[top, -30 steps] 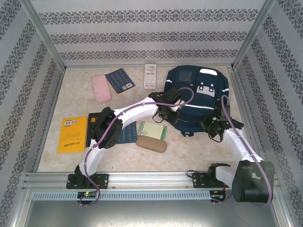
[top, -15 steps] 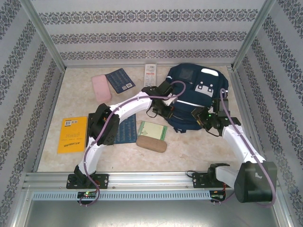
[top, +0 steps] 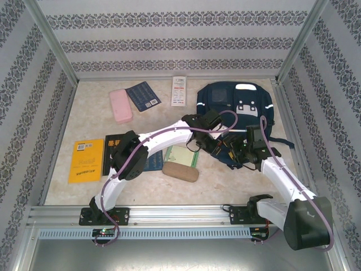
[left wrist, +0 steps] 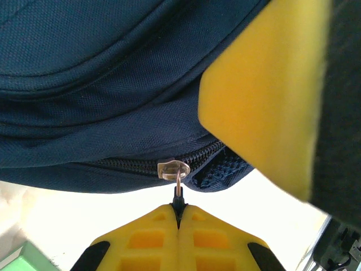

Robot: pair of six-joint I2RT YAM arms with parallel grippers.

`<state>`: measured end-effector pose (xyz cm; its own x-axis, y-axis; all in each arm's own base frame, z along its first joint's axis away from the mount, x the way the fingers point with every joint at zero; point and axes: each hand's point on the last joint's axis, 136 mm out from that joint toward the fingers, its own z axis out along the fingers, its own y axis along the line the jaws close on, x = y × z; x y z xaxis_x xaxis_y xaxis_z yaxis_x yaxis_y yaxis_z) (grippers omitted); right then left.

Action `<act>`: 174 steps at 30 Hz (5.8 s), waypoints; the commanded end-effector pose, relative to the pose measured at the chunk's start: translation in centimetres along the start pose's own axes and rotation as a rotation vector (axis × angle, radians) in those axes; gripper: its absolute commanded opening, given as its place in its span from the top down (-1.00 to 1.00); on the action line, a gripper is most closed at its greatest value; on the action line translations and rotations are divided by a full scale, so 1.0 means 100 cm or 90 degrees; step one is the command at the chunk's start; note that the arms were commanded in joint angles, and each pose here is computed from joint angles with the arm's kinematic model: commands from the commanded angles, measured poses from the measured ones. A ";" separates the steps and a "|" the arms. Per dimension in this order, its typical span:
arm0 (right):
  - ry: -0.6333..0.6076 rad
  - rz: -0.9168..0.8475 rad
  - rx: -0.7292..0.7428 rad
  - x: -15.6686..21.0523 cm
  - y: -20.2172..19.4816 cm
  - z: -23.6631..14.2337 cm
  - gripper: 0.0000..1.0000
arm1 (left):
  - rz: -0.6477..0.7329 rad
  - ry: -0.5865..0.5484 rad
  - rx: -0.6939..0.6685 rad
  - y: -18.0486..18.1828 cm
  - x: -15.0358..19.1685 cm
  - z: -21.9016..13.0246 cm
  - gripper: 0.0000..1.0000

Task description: Pack books, pencil case, and school supplies into a backpack

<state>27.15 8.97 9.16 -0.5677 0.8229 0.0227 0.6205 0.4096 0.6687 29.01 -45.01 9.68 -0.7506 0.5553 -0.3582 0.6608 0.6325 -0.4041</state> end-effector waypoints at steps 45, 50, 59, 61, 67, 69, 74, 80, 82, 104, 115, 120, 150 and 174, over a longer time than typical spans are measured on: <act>-0.065 -0.009 0.098 -0.045 -0.016 -0.006 1.00 | -0.040 0.024 -0.183 0.078 0.004 -0.002 1.00; -0.066 -0.057 0.072 -0.043 -0.003 -0.026 1.00 | -0.086 0.015 -0.255 0.134 -0.010 -0.011 1.00; -0.051 -0.095 0.044 -0.038 0.016 -0.050 1.00 | -0.221 -0.093 -0.322 0.230 -0.067 -0.043 1.00; -0.042 -0.101 0.033 -0.035 0.021 -0.051 1.00 | -0.243 -0.112 -0.330 0.245 -0.075 -0.045 1.00; -0.015 -0.104 -0.012 -0.028 0.032 -0.049 1.00 | -0.326 -0.177 -0.359 0.276 -0.087 -0.049 1.00; -0.002 -0.105 -0.043 -0.024 0.040 -0.046 1.00 | -0.327 -0.199 -0.329 0.271 -0.097 -0.047 1.00; 0.024 -0.160 -0.075 -0.001 0.066 -0.032 1.00 | -0.303 -0.240 -0.277 0.258 -0.121 -0.050 1.00; 0.065 -0.224 -0.082 0.030 0.108 0.008 0.70 | -0.313 -0.231 -0.274 0.256 -0.119 -0.073 0.80; 0.086 -0.262 -0.085 0.037 0.126 0.017 0.22 | -0.319 -0.223 -0.281 0.256 -0.113 -0.086 0.65; -0.001 -0.423 0.233 -0.066 0.024 0.016 -0.07 | -0.534 -0.129 -0.064 0.167 -0.037 -0.026 0.10; 0.131 -0.408 0.209 0.020 -0.013 0.062 0.07 | -0.504 -0.128 -0.090 0.202 -0.083 0.014 0.45; 0.157 -0.418 0.181 0.042 0.021 0.089 0.07 | -0.502 -0.168 -0.090 0.228 -0.100 0.009 0.43; -0.015 -0.517 0.195 -0.057 0.107 0.087 -0.14 | -0.373 -0.359 -0.208 0.183 -0.024 -0.218 -0.63; -0.018 -0.469 0.215 -0.017 0.067 0.078 -0.37 | -0.417 -0.317 -0.323 0.212 0.036 -0.203 -0.66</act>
<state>36.93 12.83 5.47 -0.8834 0.3110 -0.3505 0.2407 0.9430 0.2300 40.45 -19.61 16.04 -0.8195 -0.2108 -0.5329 -0.0413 0.9492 -0.3120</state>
